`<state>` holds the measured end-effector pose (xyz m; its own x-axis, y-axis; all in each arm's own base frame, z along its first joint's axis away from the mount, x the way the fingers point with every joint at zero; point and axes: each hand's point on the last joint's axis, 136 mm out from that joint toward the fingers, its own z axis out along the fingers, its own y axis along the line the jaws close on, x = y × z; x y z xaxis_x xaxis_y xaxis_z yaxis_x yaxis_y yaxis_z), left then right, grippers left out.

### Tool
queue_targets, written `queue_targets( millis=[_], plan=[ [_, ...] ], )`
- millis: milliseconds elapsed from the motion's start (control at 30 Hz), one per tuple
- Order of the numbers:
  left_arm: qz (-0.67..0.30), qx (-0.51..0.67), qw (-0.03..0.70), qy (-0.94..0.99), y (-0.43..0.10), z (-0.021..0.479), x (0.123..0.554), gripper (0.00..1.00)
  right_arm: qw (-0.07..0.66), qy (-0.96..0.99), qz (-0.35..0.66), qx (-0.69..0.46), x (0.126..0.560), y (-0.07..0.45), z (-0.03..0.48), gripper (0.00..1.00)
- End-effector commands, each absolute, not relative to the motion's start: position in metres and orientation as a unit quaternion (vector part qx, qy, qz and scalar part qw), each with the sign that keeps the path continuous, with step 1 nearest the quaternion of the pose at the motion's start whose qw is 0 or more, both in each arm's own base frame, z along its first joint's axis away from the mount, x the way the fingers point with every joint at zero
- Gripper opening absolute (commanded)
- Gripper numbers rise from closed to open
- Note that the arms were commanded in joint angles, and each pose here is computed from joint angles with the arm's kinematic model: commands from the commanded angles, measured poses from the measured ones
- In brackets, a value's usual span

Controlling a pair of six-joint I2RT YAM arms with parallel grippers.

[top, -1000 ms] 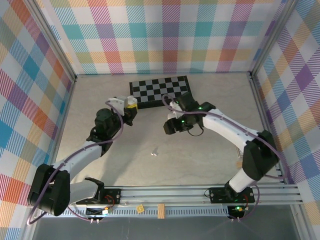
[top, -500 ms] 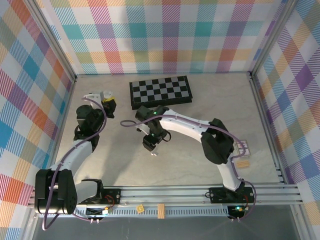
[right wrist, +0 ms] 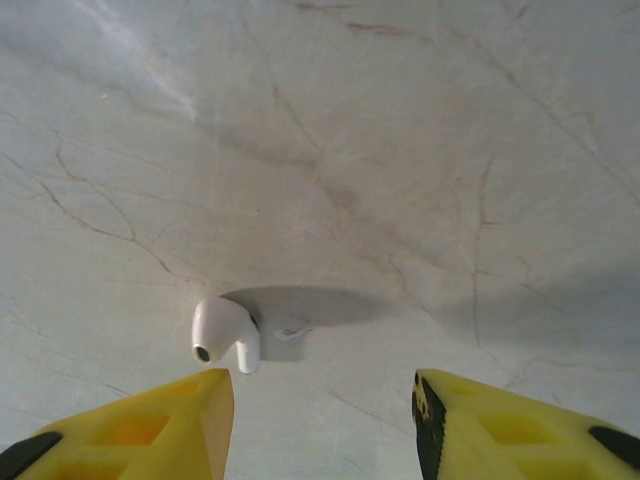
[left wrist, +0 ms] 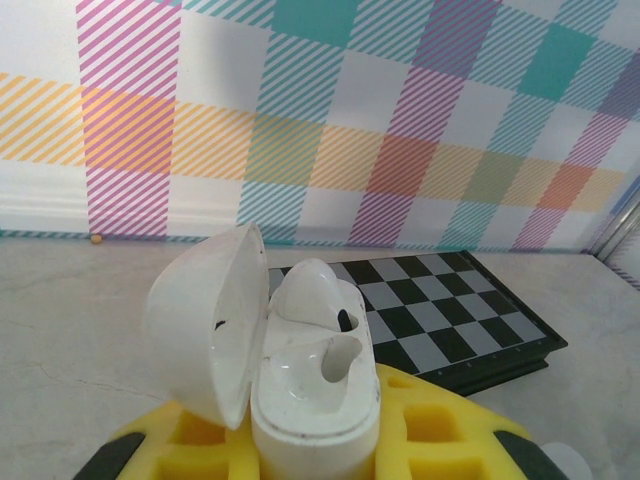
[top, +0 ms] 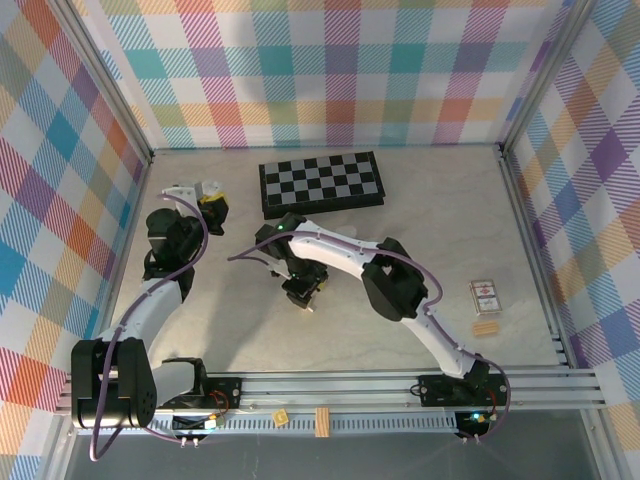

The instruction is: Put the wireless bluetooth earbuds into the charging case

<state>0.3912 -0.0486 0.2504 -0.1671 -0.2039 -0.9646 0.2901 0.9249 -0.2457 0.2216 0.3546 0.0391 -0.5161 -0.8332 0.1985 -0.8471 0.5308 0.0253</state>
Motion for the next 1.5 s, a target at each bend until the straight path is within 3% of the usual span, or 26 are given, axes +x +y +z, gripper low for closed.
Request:
queue_targets(
  millis=[0, 533, 1100, 1467],
  plan=[
    [-0.201, 0.04, 0.661, 0.722, -0.049, 0.27, 0.394, 0.11, 0.124, -0.868, 0.039, 0.48, 0.205, 0.354, 0.049, 0.5],
    [-0.208, 0.045, 0.663, 0.718, -0.052, 0.273, 0.389, 0.12, 0.139, -0.866, 0.033, 0.48, 0.192, 0.371, 0.039, 0.43],
    [-0.218, 0.06, 0.663, 0.714, -0.058, 0.275, 0.385, 0.12, 0.157, -0.871, 0.072, 0.461, 0.196, 0.366, 0.013, 0.27],
    [-0.229, 0.065, 0.66, 0.713, -0.064, 0.266, 0.381, 0.14, 0.092, -0.898, 0.044, 0.428, 0.208, 0.367, 0.038, 0.16]
  ],
)
